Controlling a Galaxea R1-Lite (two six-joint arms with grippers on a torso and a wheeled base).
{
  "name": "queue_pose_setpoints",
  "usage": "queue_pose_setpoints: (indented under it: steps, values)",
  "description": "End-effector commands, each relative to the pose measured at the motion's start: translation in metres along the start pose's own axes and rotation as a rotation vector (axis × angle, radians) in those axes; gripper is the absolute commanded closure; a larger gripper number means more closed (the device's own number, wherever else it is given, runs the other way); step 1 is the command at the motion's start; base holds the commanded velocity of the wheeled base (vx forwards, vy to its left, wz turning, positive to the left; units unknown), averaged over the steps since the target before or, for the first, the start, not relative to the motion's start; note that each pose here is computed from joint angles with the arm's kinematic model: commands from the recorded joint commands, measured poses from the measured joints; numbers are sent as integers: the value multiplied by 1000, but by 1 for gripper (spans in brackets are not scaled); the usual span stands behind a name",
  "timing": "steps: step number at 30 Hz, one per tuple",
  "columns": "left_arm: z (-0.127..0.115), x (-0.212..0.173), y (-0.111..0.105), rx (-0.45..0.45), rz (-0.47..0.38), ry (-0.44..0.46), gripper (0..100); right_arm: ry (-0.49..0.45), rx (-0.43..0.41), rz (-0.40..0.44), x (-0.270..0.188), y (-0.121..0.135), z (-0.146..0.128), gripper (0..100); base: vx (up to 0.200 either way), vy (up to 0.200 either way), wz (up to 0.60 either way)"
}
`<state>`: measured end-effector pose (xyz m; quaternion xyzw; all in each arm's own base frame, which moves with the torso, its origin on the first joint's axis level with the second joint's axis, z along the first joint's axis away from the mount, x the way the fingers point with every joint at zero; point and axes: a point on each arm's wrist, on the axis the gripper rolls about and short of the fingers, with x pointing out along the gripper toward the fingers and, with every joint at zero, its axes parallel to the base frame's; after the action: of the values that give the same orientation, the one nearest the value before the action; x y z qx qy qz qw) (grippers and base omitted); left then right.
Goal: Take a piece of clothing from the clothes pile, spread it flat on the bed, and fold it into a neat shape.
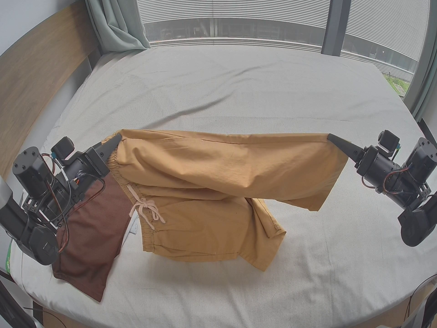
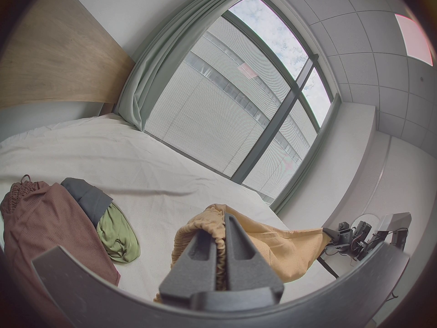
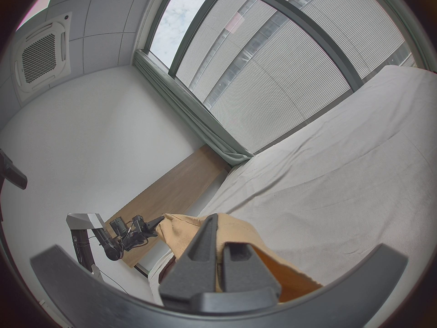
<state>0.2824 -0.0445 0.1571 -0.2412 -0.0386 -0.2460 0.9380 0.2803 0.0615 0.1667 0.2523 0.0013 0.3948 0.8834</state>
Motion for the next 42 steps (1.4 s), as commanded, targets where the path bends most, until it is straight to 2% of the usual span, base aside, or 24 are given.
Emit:
queue_pose_setpoints:
  steps: [1, 34, 42]
  values:
    - [-1, 0, 1, -1, 1, 2, 100, -2, -1, -1, 0, -1, 1, 100, 0, 0, 0]
    - [0, 0, 10, 1, 28, -2, 100, -21, -11, -27, -2, -9, 6, 100, 0, 0, 0]
    - [-16, 9, 21, -15, 52, 43, 100, -13, -6, -38, 4, -20, 2, 100, 0, 0, 0]
